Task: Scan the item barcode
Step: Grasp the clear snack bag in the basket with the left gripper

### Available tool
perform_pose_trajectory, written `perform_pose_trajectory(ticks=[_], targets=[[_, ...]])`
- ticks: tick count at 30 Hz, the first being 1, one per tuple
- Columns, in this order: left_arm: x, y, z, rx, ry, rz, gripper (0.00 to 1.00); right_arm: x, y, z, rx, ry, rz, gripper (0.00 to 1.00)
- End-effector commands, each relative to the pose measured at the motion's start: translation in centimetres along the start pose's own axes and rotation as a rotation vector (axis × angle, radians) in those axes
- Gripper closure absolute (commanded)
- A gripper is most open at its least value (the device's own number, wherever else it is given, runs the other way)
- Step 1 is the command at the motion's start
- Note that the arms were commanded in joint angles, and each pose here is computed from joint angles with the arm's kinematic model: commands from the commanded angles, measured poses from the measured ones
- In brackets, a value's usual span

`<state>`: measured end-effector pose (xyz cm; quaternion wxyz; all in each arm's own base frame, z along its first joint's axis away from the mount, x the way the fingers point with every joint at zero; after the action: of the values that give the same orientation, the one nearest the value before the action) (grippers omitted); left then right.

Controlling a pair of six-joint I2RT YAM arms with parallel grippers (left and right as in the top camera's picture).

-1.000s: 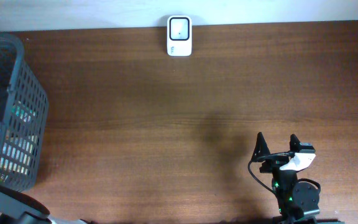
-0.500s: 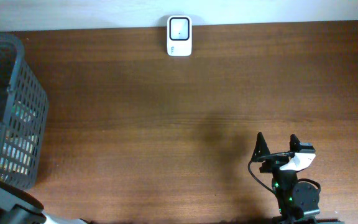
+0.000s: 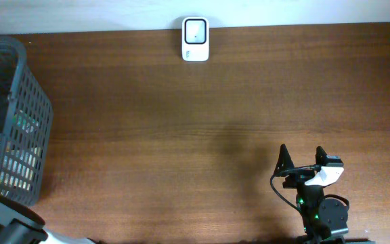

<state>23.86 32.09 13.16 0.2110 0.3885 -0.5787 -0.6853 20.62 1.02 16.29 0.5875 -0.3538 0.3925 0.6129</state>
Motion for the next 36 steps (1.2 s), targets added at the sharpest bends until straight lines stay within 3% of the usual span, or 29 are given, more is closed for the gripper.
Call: perform_pose_trajectory(ticks=[1,4,9,16,18,19,20,31,36], targets=[[0.4,-1.7,0.0,-0.005,0.007,0.034,0.12,0.3,0.0,-0.1,0.004,-0.006,0.008,0.01],[0.4,-2.4,-0.1,-0.004,0.005,0.041,0.16,0.3,0.0,-0.1,0.005,-0.006,0.008,0.01],[0.0,-2.5,-0.1,-0.005,-0.002,0.02,0.43,0.3,0.0,-0.1,0.005,-0.006,0.008,0.01],[0.1,-2.4,-0.1,-0.003,-0.002,0.024,0.49,0.3,0.0,-0.1,0.004,-0.006,0.008,0.01],[0.1,-2.3,-0.1,-0.003,-0.002,0.024,0.67,0.3,0.0,-0.1,0.005,-0.006,0.008,0.01],[0.0,-2.1,-0.1,-0.003,-0.002,0.019,0.91,0.3,0.0,-0.1,0.004,-0.006,0.008,0.01],[0.0,-1.9,-0.1,-0.002,-0.002,0.013,1.0,0.3,0.0,-0.1,0.004,-0.006,0.008,0.01],[-1.2,3.2,-0.1,0.002,0.0,-0.124,1.0,0.3,0.0,-0.1,0.005,-0.006,0.008,0.01],[-2.0,6.6,-1.4,0.091,-0.092,-0.232,1.0,0.3,0.0,-0.1,0.005,-0.006,0.008,0.01]])
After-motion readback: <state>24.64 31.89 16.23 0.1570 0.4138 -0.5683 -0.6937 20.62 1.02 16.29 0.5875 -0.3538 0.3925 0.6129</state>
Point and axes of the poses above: each gripper's point midway between its finger pads, its own y axis back along the fingers, its own z axis along the line the jaws close on, x = y × z, the point moved 4 cm from there along y, back along the fingers, and after that the axes turned 13 degrees about -y, right-handed, at the moved point
